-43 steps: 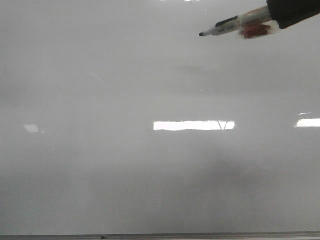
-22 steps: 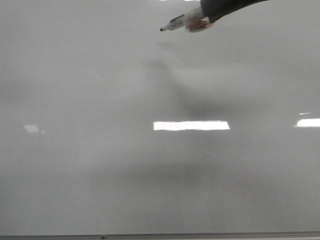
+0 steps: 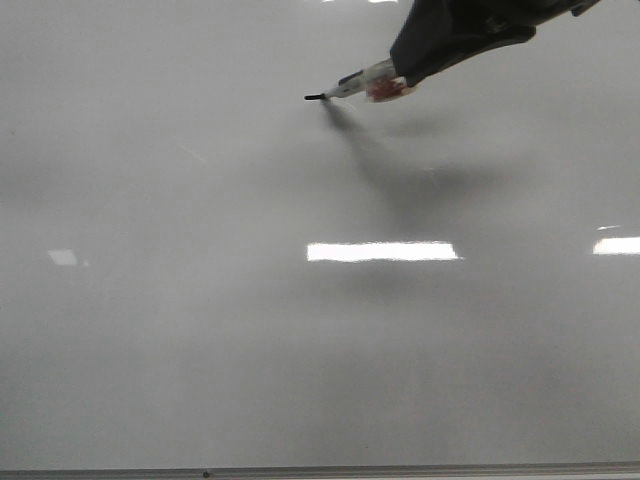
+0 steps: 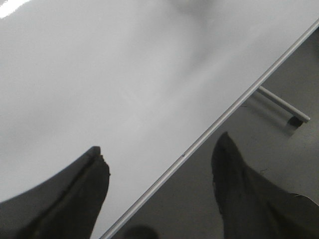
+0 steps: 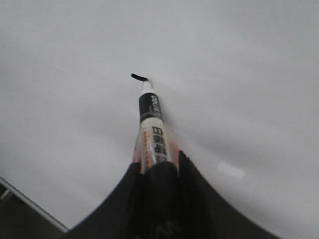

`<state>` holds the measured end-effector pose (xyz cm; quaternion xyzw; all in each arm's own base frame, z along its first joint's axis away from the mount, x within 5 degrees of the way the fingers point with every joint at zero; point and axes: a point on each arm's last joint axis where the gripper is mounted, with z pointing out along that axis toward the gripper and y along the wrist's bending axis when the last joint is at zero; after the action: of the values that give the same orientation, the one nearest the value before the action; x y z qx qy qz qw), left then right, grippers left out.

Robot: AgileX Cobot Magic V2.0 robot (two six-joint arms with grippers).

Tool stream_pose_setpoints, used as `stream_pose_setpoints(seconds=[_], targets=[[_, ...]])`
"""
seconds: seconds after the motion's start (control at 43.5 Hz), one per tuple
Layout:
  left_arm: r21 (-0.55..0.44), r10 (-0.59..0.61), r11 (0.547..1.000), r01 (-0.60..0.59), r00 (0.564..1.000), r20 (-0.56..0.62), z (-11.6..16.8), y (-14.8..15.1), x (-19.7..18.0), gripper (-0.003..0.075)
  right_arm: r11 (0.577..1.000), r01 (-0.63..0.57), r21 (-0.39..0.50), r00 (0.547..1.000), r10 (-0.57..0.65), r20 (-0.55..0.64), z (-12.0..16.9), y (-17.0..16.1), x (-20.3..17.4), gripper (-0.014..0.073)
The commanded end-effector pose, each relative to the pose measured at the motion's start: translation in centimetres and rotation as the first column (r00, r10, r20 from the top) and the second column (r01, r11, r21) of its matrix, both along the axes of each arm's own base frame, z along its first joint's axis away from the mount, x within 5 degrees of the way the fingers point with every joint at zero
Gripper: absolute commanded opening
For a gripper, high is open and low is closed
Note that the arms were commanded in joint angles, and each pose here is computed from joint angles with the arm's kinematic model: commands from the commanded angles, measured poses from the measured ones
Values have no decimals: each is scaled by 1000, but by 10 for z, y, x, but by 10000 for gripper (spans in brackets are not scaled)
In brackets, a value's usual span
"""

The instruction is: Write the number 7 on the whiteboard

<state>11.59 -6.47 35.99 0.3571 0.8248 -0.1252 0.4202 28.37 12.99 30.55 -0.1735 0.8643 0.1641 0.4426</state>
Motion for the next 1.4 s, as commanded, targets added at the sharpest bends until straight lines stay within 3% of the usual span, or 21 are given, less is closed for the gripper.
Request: stream_pose_setpoints(seconds=[0.0, 0.345, 0.506, 0.667, 0.897, 1.059, 1.243, 1.381], targets=[[-67, 29, 997, -24, 997, 68, 14, -1, 3, 441, 997, 73, 7, 993, -74, 94, 24, -24, 5, -66], [-70, 32, 997, -27, 997, 74, 14, -1, 3, 441, 998, 44, -41, 999, -42, 30, 18, -27, 1, -66], [-70, 32, 997, -27, 997, 74, 14, -1, 3, 441, 989, -94, -113, 989, 80, -126, -11, -5, -1, -66], [-70, 32, 997, -27, 997, 74, 14, -1, 3, 441, 978, -158, -138, 963, 122, -240, -41, 11, 5, -66], [-59, -12, 998, 18, 995, 100, 15, -3, 2, 442, 962, -238, -137, 964, 216, -154, -10, 20, -21, -66], [-39, -157, 986, 162, 982, 104, 13, -16, 0, 467, 879, -436, -190, 897, 408, -171, 14, 27, -65, -66], [9, -337, 942, 337, 940, 63, 4, -40, 2, 569, 690, -666, -284, 744, 641, -186, 35, 25, -116, -66], [32, -459, 888, 458, 887, 39, 3, -64, 6, 570, 642, -705, -302, 702, 691, -169, 47, 18, -136, -66]])
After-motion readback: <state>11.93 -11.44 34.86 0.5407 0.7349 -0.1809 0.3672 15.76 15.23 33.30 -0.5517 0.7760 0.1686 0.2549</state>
